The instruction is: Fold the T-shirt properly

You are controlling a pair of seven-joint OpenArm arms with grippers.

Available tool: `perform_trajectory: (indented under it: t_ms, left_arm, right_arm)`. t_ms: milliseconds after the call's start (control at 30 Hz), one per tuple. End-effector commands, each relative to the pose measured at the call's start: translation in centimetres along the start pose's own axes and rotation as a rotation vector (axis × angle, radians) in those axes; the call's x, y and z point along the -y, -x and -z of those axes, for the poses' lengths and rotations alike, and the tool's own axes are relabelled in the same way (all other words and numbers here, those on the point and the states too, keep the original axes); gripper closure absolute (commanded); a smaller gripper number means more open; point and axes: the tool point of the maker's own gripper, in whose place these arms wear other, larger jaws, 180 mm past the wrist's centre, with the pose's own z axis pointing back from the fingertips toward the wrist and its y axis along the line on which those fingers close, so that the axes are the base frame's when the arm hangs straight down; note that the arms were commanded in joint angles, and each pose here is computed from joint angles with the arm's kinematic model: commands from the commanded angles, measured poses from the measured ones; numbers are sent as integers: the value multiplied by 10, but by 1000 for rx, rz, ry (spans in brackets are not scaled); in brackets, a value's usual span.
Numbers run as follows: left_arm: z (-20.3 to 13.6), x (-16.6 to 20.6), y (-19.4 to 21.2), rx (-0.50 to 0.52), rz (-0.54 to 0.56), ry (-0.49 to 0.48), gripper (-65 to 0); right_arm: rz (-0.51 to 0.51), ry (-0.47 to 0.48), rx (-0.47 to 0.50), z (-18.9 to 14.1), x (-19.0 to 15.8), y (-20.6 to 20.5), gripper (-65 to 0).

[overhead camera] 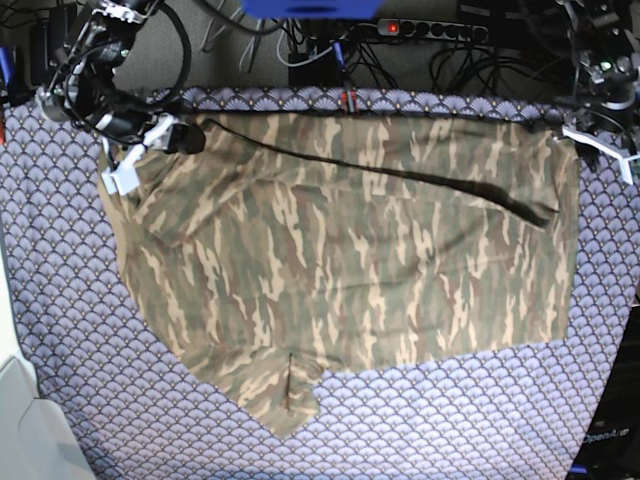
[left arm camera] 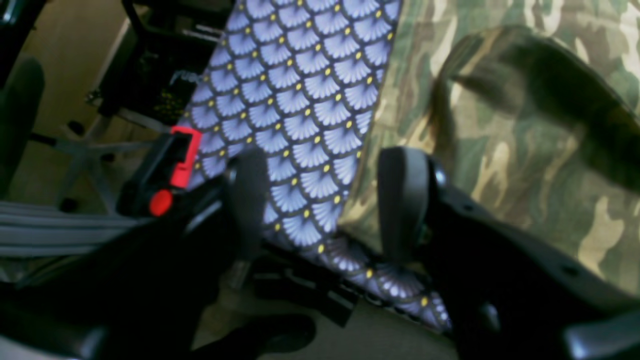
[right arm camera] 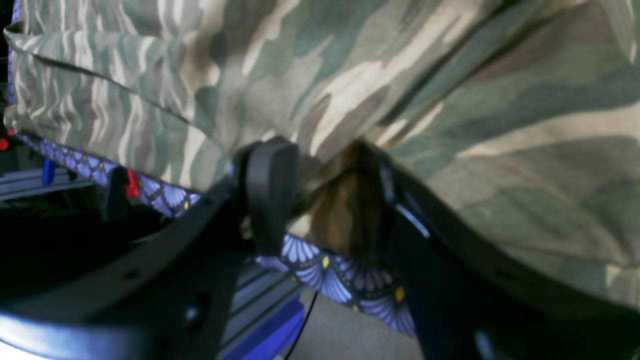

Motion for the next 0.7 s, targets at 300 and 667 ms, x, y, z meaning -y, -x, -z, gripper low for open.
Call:
perform_trajectory:
  t_ms: [300,667]
  left_arm:
    - [-2,-6,-15,47,12,-16,-343]
    - [-2,-6,-15,49,11,-17,-343]
  right_arm:
    - [-37,-16,72,0,-6,-32,-251]
    - [-55,-55,61,11,-15,-41,-149]
